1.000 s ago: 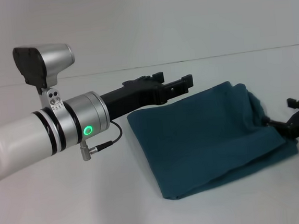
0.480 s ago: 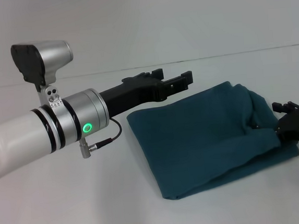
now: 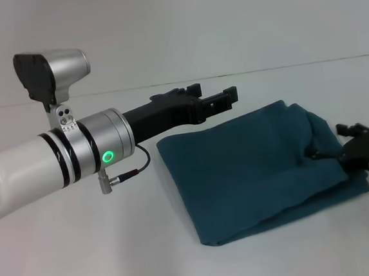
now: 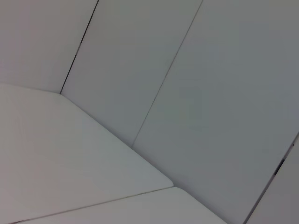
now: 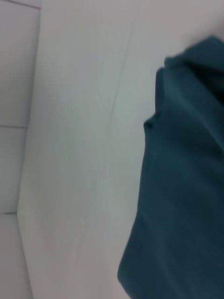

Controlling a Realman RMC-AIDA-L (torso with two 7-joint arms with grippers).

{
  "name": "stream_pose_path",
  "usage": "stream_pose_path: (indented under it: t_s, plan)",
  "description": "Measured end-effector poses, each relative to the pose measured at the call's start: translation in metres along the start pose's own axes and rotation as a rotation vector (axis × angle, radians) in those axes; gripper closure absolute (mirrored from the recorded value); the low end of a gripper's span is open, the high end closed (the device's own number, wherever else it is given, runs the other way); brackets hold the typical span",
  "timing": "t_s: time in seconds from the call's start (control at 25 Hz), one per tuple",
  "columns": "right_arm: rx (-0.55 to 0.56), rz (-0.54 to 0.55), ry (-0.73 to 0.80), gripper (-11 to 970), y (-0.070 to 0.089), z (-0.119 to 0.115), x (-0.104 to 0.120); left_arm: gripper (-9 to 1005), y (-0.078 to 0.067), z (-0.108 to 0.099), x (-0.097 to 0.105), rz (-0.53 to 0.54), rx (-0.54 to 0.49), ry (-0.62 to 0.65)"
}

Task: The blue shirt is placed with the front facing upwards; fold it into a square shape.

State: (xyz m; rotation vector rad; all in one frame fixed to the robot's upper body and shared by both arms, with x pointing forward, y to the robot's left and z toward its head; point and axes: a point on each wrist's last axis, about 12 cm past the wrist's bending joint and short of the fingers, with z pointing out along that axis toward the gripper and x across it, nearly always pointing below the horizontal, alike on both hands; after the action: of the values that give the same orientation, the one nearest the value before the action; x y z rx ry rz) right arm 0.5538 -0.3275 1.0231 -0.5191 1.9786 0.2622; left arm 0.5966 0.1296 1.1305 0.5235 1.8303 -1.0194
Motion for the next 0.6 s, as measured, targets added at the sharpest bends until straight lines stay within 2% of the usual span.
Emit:
stream_pose_path:
  t_s: [0.36,0.6]
  plan:
    - [0.114,0.052,-0.028,15,-0.023,-0.018,0.004,142,0.000,0.000,0.000,-0.001,-0.001,-0.001]
    - [0.151,0.055,0.001,18,-0.026,-0.019,0.009,142,0.000,0.000,0.000,-0.002,-0.002,-0.001]
